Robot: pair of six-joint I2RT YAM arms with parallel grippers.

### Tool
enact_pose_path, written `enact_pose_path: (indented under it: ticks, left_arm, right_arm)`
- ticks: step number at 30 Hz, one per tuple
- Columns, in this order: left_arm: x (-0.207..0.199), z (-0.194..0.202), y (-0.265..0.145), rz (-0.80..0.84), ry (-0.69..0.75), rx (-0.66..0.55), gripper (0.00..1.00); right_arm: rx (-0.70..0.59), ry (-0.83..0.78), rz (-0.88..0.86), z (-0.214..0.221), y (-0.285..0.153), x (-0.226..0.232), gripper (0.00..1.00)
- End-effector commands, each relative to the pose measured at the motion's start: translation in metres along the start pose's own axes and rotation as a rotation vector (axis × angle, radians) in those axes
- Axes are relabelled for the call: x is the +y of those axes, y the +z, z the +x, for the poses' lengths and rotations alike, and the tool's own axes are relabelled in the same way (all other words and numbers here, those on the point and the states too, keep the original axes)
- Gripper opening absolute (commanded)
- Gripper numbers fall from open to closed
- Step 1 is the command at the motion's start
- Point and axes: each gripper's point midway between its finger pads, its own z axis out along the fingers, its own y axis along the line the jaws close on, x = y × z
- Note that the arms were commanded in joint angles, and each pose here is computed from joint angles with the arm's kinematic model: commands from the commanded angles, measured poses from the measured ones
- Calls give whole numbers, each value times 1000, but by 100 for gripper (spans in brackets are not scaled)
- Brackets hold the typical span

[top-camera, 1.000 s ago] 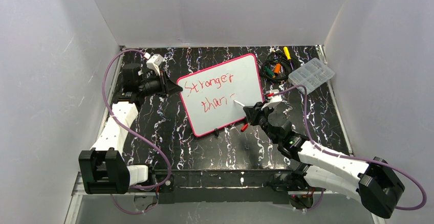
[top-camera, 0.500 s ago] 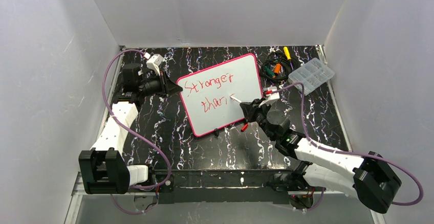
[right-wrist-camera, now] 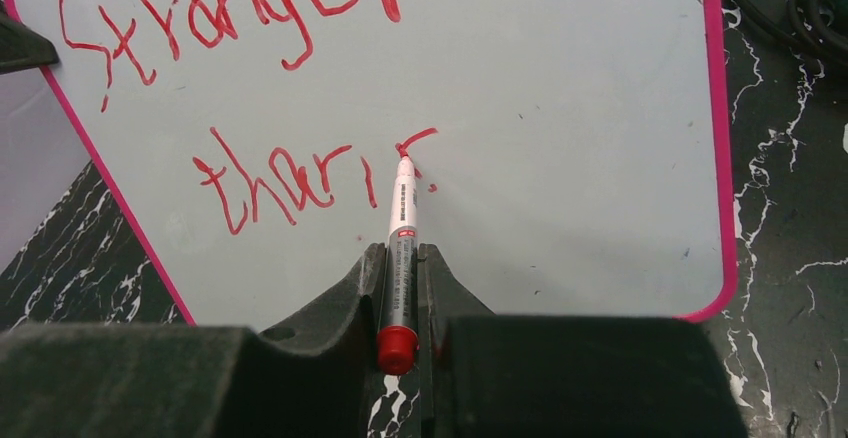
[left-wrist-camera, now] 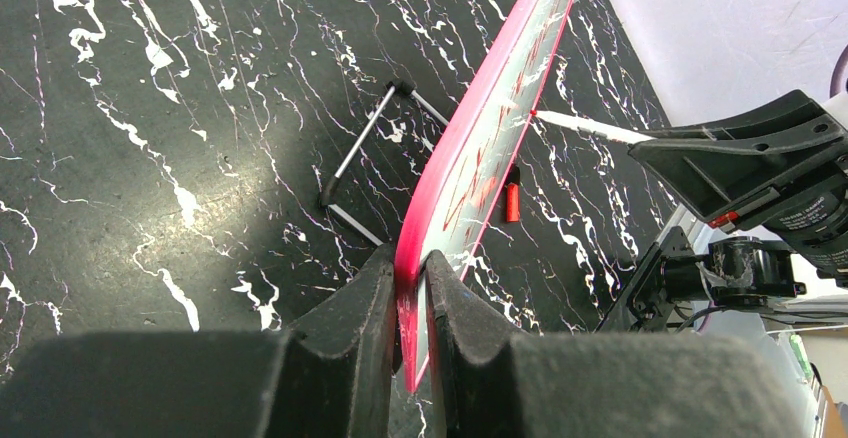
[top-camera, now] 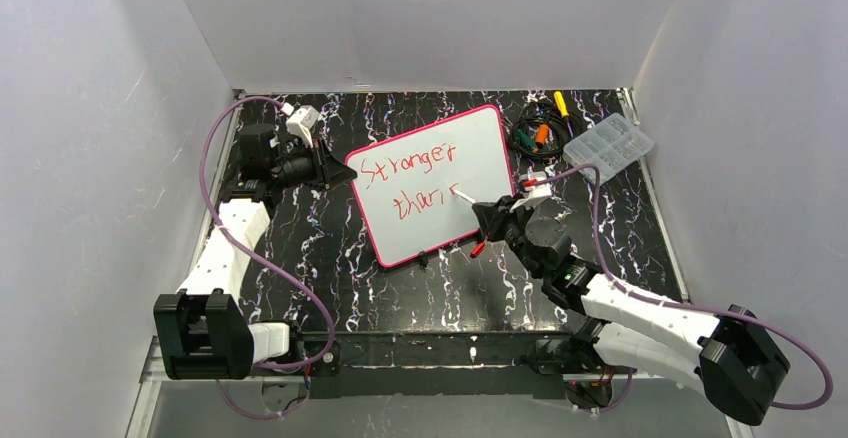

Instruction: Write a sentence on the whiteboard

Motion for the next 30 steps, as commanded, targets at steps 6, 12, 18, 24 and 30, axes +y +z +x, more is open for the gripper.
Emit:
enact_pose_path:
  ticks: [6,12,18,24,30]
  left_arm:
    - [-6,4,-3,7,11,5,0]
    - [-6,4,-2,9,13,5,0]
    - [-7,3,-3,10,14,4,0]
    - [-7,3,-3,11,14,4,0]
    - [-7,3,-2,10,13,5,0]
  right_arm:
    - [11,16,20,5,-5,-6,1]
    - [13,12,31,6,-3,-8,1]
    - [12,11,62,6,-4,-14,1]
    - [7,-1,86,5,-4,-18,1]
    - [3,-9,97,2,-3,-19,1]
